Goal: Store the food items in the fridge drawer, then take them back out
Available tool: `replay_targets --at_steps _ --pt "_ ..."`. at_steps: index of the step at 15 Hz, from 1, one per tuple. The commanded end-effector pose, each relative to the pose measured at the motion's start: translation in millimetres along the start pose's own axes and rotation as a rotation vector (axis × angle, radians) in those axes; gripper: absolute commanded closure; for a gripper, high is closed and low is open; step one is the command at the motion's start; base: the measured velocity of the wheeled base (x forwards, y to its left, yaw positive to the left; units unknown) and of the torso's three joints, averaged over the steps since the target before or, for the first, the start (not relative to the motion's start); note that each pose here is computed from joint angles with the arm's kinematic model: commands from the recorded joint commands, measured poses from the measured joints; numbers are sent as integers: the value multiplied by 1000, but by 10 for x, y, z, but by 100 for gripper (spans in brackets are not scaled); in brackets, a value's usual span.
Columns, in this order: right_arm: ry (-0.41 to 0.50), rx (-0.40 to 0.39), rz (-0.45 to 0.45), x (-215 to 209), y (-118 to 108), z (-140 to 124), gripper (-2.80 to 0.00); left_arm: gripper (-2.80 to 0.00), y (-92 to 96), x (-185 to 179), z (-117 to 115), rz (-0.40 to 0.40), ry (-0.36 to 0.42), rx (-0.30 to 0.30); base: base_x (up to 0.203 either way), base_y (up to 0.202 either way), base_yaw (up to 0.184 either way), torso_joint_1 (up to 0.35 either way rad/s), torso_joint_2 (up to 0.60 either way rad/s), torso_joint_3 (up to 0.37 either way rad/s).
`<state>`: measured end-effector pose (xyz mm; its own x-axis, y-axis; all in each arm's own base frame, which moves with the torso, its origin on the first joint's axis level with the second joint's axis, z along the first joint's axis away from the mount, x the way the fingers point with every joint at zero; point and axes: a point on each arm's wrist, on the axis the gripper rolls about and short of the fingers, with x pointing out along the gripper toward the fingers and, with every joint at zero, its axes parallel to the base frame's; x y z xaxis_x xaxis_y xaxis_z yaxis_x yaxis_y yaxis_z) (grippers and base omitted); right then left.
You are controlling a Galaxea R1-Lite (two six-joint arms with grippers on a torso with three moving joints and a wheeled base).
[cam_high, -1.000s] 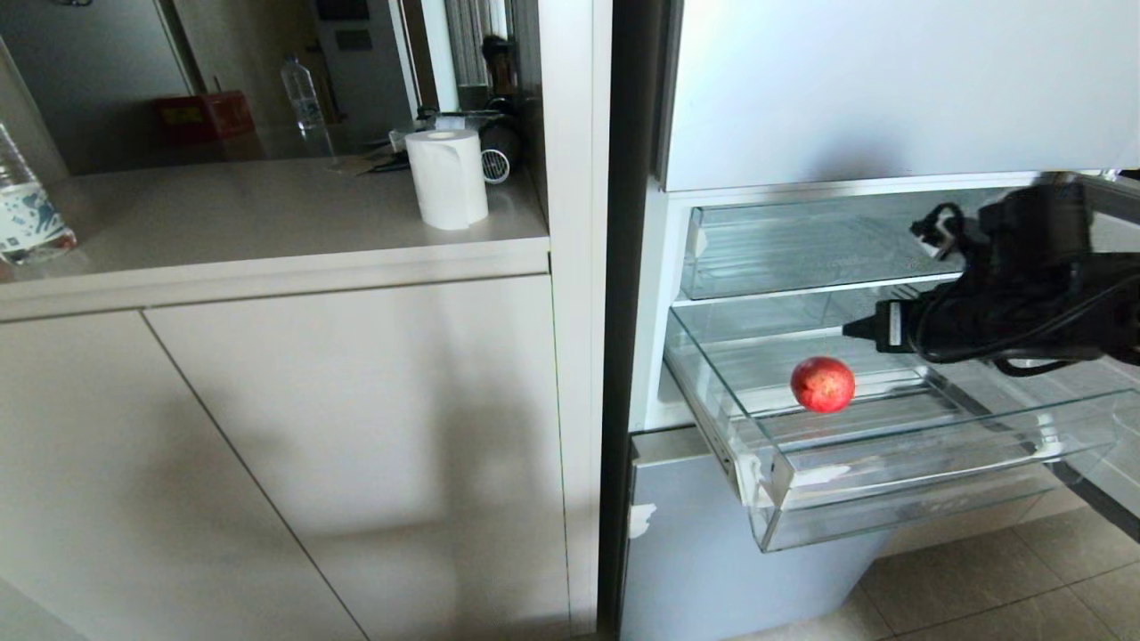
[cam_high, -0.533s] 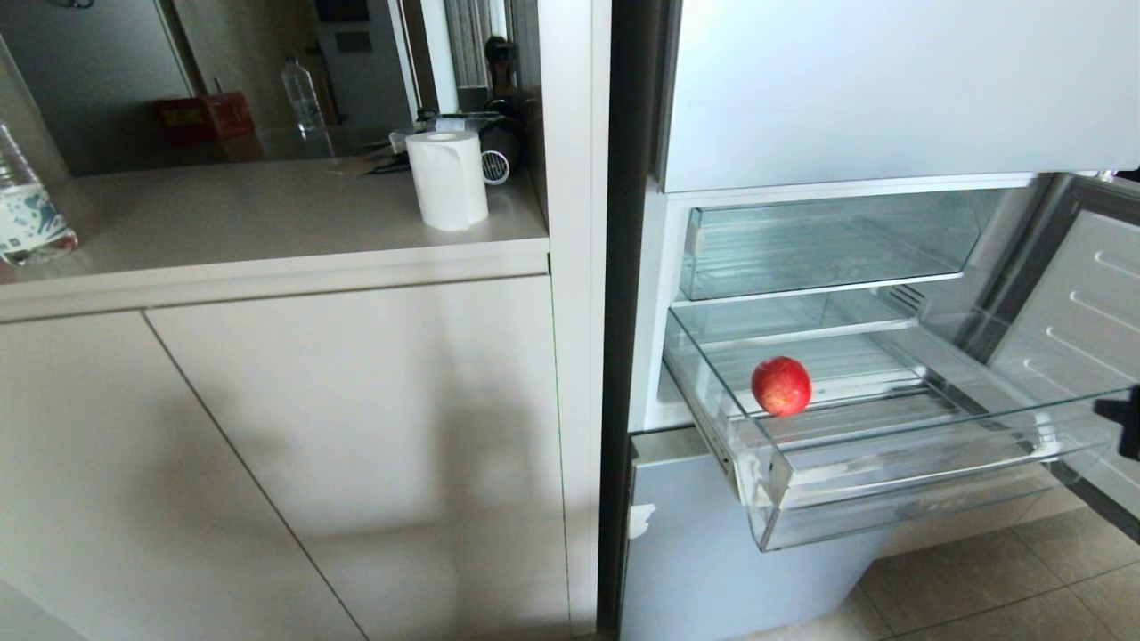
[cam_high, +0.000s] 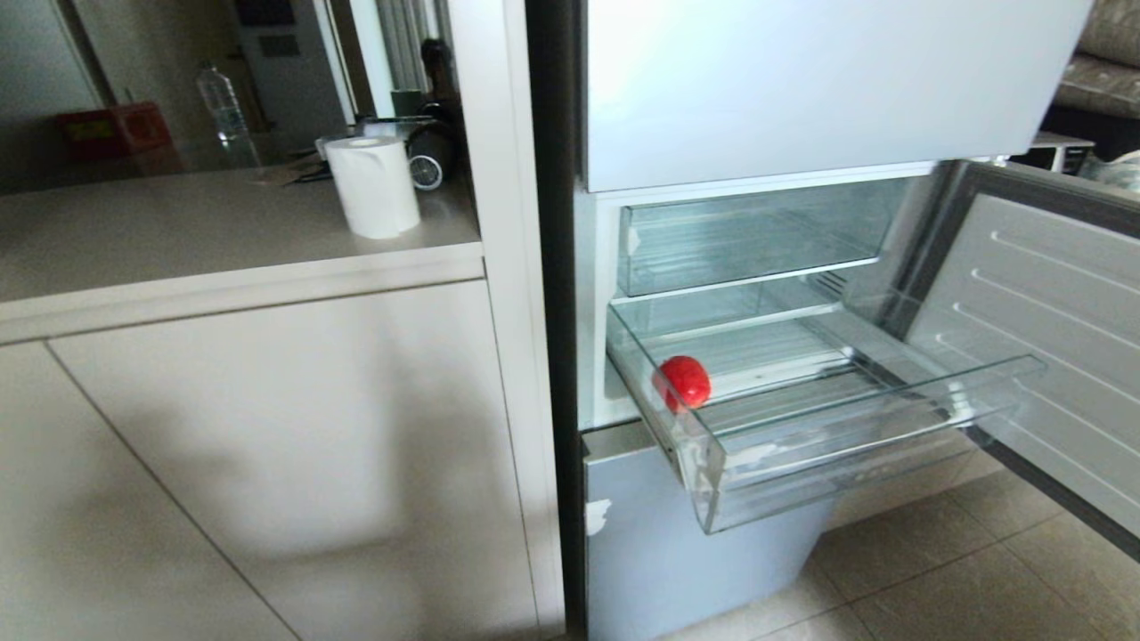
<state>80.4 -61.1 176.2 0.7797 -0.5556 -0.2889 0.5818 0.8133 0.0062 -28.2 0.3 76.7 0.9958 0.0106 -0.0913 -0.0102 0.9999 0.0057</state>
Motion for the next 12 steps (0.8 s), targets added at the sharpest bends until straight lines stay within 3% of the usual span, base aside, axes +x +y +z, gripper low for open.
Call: replay_targets --at_steps 1,9,12 --pt "8 10 -36 -17 -37 -55 0 0 0 -1 -1 0 -1 0 -3 6 -178 2 -7 3" --pt "97 60 -131 123 -186 -130 0 0 0 -1 -1 0 -1 0 -2 8 -174 2 1 3" --pt "134 109 -185 350 -376 -17 0 0 0 -1 -1 0 -1 0 0 2 -75 1 1 2"
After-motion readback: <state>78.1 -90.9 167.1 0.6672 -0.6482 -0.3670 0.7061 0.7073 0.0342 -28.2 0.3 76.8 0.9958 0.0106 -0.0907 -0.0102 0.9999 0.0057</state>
